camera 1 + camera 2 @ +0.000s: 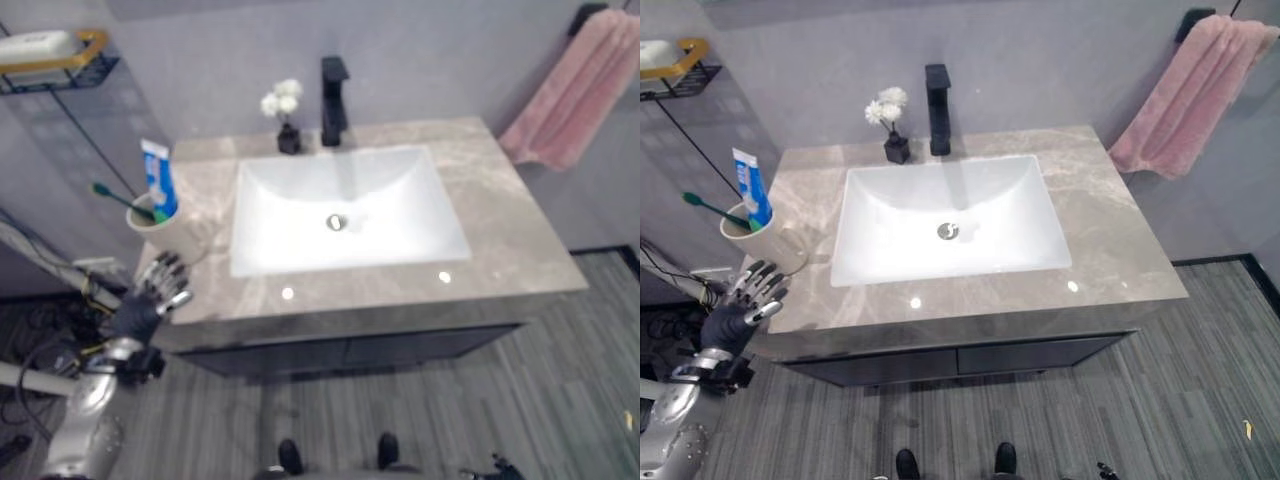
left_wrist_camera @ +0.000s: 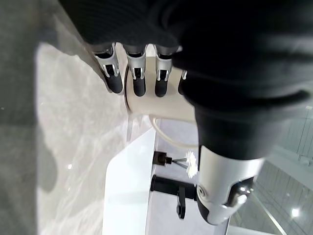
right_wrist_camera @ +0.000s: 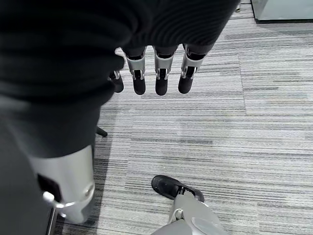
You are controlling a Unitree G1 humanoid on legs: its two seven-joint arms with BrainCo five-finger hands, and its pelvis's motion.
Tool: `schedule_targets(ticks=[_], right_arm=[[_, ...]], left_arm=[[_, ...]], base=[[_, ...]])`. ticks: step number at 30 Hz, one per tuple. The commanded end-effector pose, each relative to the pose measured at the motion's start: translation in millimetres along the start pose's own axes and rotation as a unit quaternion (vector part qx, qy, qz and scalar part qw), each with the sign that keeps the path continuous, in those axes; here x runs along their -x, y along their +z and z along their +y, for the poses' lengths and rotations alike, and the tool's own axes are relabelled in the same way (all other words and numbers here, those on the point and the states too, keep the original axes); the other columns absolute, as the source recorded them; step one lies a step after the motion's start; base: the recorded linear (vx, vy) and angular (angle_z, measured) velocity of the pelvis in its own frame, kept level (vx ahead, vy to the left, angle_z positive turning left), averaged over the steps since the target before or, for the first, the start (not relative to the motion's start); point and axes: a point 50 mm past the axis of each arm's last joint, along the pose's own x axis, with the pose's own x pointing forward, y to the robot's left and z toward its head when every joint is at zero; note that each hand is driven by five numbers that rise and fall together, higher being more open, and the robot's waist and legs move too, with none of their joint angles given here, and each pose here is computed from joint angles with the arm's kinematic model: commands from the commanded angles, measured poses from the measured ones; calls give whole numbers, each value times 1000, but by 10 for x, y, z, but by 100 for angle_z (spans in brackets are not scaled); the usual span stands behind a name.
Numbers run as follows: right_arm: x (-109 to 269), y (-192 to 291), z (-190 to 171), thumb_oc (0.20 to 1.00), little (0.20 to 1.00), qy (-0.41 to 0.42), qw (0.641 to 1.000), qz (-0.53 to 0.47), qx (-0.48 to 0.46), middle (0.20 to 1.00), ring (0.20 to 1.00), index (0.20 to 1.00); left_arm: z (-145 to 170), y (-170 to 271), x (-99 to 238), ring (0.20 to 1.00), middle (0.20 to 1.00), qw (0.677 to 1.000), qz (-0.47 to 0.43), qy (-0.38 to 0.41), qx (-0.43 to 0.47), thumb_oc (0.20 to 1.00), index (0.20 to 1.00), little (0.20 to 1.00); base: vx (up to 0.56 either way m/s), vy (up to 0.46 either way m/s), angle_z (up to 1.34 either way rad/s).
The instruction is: Put brush and paste in cup on sink, flatten towel.
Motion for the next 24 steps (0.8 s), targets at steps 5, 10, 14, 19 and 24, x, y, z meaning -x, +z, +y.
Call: schedule_targets(ticks=[5, 10, 14, 19, 24], right_arm=[[-35, 114, -134, 1000, 1000, -22, 1000, -17, -2, 1000, 1000, 1000], [-40, 142, -144, 1000, 1000, -23, 999, -22, -2, 1000, 1000, 1000], [-36, 151, -161, 1000, 1000, -23, 999, -26, -1, 1000, 1000, 1000], [-38, 161, -152, 1000, 1000, -21, 999, -28, 4, 1000, 1000, 1000], [-43, 219, -159, 1000, 1000, -21, 999, -39, 4, 1000, 1000, 1000]], left_arm=[[178, 507, -179, 1000, 1000, 992, -105, 33, -58, 1000, 1000, 1000], [233, 595, -182, 1000, 1000, 990, -119, 44, -67, 1000, 1000, 1000], [238, 646, -203, 1000, 1000, 989, -123, 42, -70, 1000, 1000, 1000], [201, 680, -266, 1000, 1000, 989, -126, 30, -73, 1000, 1000, 1000], [149, 696, -324, 1000, 1000, 989, -124, 17, -78, 1000, 1000, 1000]], base=[[0, 0, 0], [0, 0, 0], [0, 0, 0], [2, 0, 1], [1, -1, 1]])
